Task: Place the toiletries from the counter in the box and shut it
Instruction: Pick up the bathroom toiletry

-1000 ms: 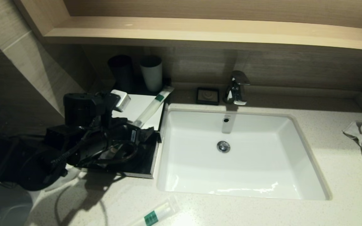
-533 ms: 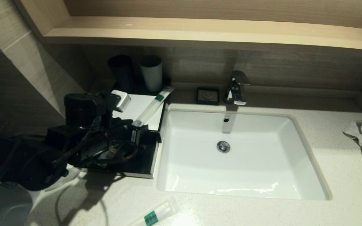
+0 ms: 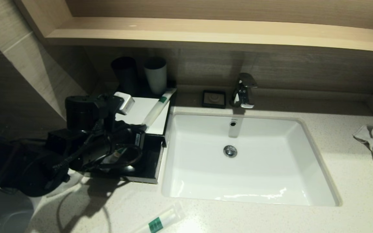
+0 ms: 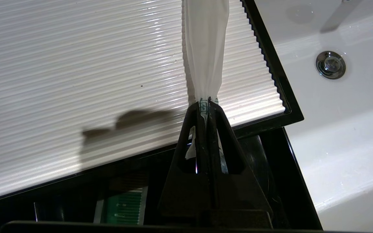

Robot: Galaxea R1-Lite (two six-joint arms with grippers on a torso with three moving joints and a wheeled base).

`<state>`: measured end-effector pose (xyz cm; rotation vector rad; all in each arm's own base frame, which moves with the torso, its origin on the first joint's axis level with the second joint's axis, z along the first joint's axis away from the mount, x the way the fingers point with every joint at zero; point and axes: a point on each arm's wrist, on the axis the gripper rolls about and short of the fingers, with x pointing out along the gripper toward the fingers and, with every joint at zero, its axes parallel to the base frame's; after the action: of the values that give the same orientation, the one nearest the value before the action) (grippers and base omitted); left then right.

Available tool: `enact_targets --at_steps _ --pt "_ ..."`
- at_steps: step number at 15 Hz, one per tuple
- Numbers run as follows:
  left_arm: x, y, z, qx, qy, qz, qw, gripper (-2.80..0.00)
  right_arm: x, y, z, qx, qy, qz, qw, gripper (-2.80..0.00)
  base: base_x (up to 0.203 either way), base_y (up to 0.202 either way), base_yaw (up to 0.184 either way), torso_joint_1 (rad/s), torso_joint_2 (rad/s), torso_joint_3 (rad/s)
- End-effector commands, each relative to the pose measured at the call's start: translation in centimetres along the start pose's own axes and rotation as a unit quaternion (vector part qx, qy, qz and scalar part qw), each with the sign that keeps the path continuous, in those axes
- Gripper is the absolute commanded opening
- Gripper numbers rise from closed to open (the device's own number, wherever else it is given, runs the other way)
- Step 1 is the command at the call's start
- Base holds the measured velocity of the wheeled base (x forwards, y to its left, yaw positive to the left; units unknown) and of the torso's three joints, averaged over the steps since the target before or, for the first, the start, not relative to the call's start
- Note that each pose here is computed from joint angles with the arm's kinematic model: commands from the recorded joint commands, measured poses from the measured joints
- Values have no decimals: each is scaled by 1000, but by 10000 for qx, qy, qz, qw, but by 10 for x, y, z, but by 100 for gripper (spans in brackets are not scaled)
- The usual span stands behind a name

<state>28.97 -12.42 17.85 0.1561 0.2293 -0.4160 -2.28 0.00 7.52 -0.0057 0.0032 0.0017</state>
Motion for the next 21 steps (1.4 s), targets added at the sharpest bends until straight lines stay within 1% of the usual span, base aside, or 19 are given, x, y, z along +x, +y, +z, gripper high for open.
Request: enact_targets --at_steps 1,12,14,18,21 --pt "-1 0 1 4 -28 11 10000 -280 0 0 0 -2 -1 -1 10000 -280 0 0 0 0 0 0" --pt "-15 2 18 -52 -356 44 9993 -280 0 0 0 -2 -1 -1 10000 -280 0 0 0 0 0 0" --pt "-19 3 21 -55 -407 106 9991 -280 0 0 0 -2 -1 -1 10000 -280 0 0 0 0 0 0" --pt "-38 7 25 -75 -510 199 9985 -280 0 0 0 -2 -1 -1 10000 -280 0 0 0 0 0 0" --pt "-56 15 28 -112 -507 422 9978 -280 0 0 0 -2 -1 -1 10000 -280 0 0 0 0 0 0"
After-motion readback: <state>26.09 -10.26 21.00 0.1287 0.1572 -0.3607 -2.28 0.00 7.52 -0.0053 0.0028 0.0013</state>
